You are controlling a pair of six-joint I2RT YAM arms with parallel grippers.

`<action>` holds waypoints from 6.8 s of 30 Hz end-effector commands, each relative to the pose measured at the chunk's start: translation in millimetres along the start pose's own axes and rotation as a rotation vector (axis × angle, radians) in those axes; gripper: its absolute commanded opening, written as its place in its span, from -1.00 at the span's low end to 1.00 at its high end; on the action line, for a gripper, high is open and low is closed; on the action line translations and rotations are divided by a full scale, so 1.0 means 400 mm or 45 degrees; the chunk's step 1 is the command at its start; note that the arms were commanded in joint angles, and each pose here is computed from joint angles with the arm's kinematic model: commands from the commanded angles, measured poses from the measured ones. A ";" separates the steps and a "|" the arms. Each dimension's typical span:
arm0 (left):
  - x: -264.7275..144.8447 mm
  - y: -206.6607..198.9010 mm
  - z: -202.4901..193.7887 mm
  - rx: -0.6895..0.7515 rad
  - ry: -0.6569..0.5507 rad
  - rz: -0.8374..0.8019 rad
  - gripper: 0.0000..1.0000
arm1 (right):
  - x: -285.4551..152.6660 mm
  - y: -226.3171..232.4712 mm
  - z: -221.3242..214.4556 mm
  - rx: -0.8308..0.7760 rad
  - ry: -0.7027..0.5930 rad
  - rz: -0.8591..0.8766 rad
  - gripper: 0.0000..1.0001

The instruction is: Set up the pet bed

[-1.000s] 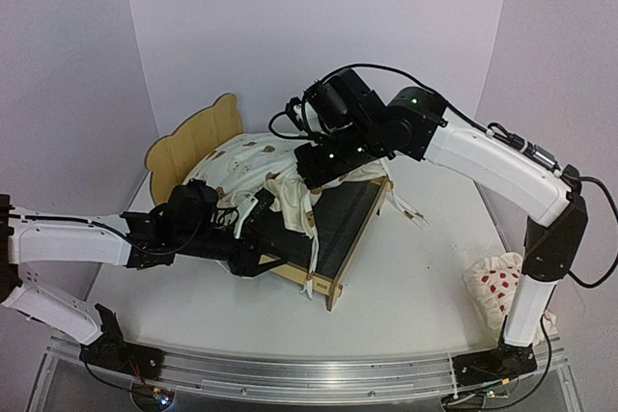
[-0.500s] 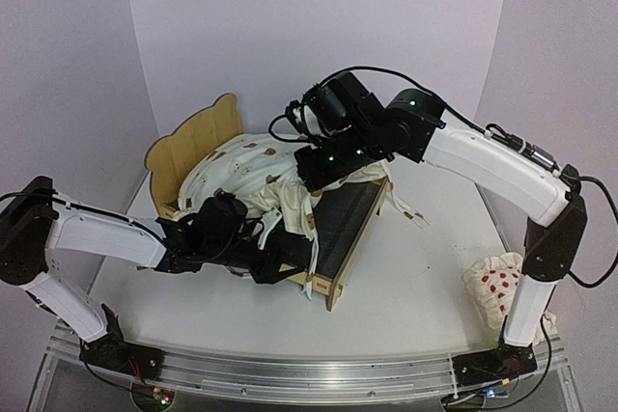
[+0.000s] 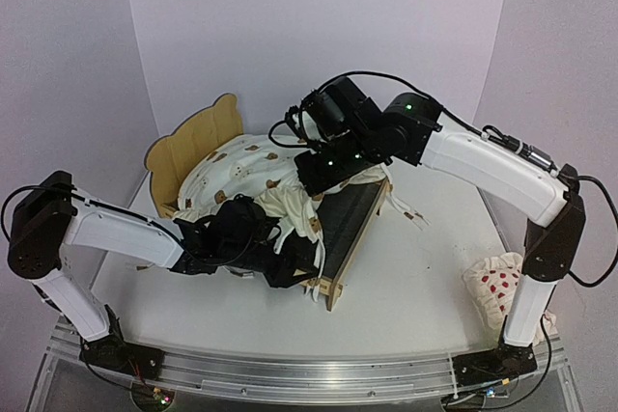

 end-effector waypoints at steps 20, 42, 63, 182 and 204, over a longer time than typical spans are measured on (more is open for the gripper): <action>-0.038 -0.045 0.113 0.040 -0.159 0.125 -1.00 | -0.070 -0.014 0.027 0.015 -0.136 -0.003 -1.00; -0.130 -0.059 0.306 0.001 -0.371 0.385 -1.00 | -0.060 -0.021 0.020 0.023 -0.165 -0.038 -1.00; -0.164 -0.075 0.353 0.191 -0.438 0.427 -1.00 | -0.052 -0.025 0.013 0.024 -0.167 -0.059 -1.00; -0.062 0.059 0.153 -0.106 -0.002 0.775 -1.00 | 0.049 -0.042 -0.055 0.022 -0.079 -0.213 -1.00; -0.146 -0.007 0.237 -0.299 0.013 0.715 -1.00 | 0.047 -0.042 -0.056 0.033 -0.080 -0.206 -1.00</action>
Point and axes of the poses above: each gripper's point midway between its finger pads, its own x axis out along the fingers, its own y axis along the line the jaws close on, z = x × y, the point moved 7 cm from there along -x, back along the fingers, and after that the axes turned 3 degrees about -x, right-handed, at the moved point
